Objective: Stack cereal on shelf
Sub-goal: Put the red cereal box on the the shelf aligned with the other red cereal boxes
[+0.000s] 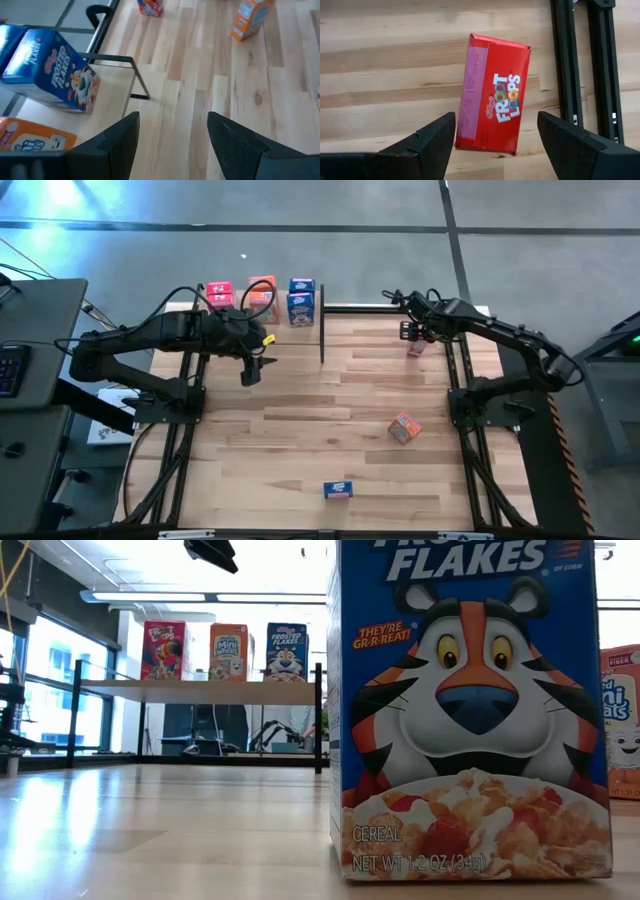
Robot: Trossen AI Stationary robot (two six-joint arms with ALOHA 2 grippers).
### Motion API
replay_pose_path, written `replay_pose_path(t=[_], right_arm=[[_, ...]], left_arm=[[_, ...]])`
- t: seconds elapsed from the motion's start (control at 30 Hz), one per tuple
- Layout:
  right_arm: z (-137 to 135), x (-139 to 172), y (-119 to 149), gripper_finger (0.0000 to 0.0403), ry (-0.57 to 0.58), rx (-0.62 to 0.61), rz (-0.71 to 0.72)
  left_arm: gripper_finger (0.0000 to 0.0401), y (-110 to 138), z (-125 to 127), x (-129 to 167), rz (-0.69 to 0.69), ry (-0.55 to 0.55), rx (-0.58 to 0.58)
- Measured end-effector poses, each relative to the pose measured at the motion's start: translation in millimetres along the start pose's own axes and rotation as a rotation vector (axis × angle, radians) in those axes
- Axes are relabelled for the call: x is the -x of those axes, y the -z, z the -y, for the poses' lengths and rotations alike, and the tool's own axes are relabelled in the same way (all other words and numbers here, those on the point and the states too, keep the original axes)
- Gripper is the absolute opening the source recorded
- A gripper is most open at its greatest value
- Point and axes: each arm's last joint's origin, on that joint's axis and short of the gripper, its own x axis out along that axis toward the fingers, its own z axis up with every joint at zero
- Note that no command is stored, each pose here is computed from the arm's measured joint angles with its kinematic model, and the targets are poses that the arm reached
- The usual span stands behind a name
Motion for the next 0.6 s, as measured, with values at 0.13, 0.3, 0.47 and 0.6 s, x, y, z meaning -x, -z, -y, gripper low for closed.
replay_pose_path(t=[0.13,0.3,0.47,0.6], right_arm=[[-1.6,-6.7,-1.8,0.0275,0.018,0.01,-0.025],[-4.0,-12.6,-2.2,0.0275,0.027,0.032,-0.054],[-4.6,-13.6,-2.2,0.0264,0.028,0.047,-0.057],[-4.6,-13.5,-2.1,0.0228,0.028,0.049,-0.057]], left_arm=[[0.0225,-0.1,-1.2,0.0,0.0,-0.043,0.012],[0.0225,-0.1,-1.3,0.0,0.0,-0.046,0.016],[0.0225,-0.1,-1.9,0.1,-0.001,-0.065,0.016],[0.0225,-0.2,-2.1,0.1,0.0,-0.071,0.011]])
